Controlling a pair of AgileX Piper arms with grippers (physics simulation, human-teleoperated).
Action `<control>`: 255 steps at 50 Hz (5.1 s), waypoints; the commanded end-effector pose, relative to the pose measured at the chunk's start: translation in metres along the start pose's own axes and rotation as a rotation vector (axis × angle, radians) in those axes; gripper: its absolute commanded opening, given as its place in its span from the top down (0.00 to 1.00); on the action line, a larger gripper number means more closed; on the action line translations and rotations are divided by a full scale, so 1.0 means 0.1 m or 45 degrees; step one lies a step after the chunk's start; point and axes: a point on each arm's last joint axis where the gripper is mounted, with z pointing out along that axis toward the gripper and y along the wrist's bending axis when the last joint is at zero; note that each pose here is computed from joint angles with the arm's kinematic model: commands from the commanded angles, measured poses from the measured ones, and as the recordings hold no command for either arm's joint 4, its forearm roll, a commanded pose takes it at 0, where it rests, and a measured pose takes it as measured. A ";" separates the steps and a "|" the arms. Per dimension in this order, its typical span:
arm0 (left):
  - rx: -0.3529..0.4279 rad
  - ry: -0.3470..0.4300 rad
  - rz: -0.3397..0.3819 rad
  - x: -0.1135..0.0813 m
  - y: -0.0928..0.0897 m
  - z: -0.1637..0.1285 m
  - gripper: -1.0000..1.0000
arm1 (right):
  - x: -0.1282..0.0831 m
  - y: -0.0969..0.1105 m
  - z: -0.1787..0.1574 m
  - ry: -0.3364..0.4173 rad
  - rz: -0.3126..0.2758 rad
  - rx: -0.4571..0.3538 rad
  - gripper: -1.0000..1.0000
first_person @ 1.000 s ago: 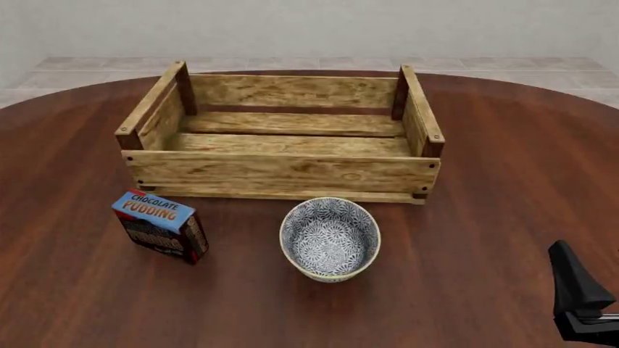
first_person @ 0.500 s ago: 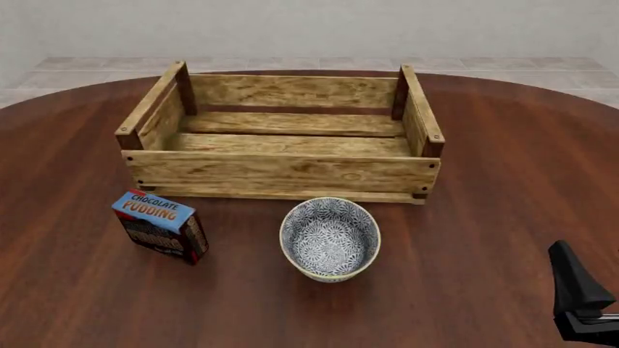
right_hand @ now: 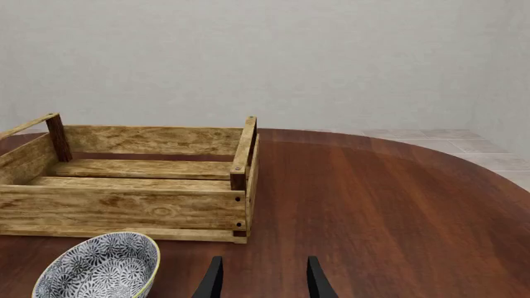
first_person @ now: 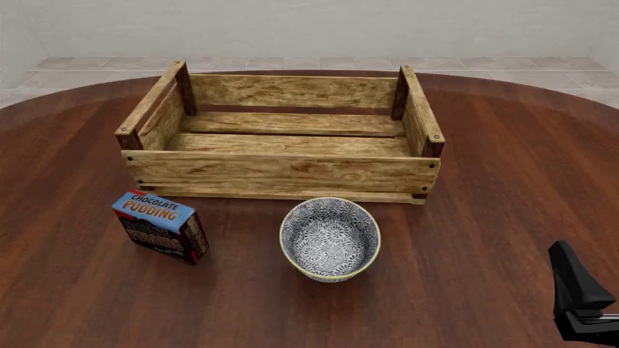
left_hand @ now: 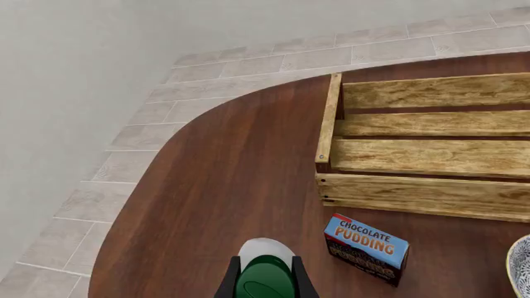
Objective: Pick up the salad dressing and put it in the tray.
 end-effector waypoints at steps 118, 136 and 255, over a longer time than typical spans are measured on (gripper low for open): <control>0.748 -0.123 0.250 -0.99 -2.26 2.76 1.00 | 0.00 0.00 0.00 0.000 0.000 0.000 0.00; 0.735 -0.115 0.255 -0.57 -2.48 3.13 1.00 | 0.00 0.00 0.00 0.000 0.000 0.000 0.00; 0.690 0.139 0.255 0.97 -3.04 4.47 1.00 | 0.00 0.00 0.00 0.000 0.000 0.000 0.00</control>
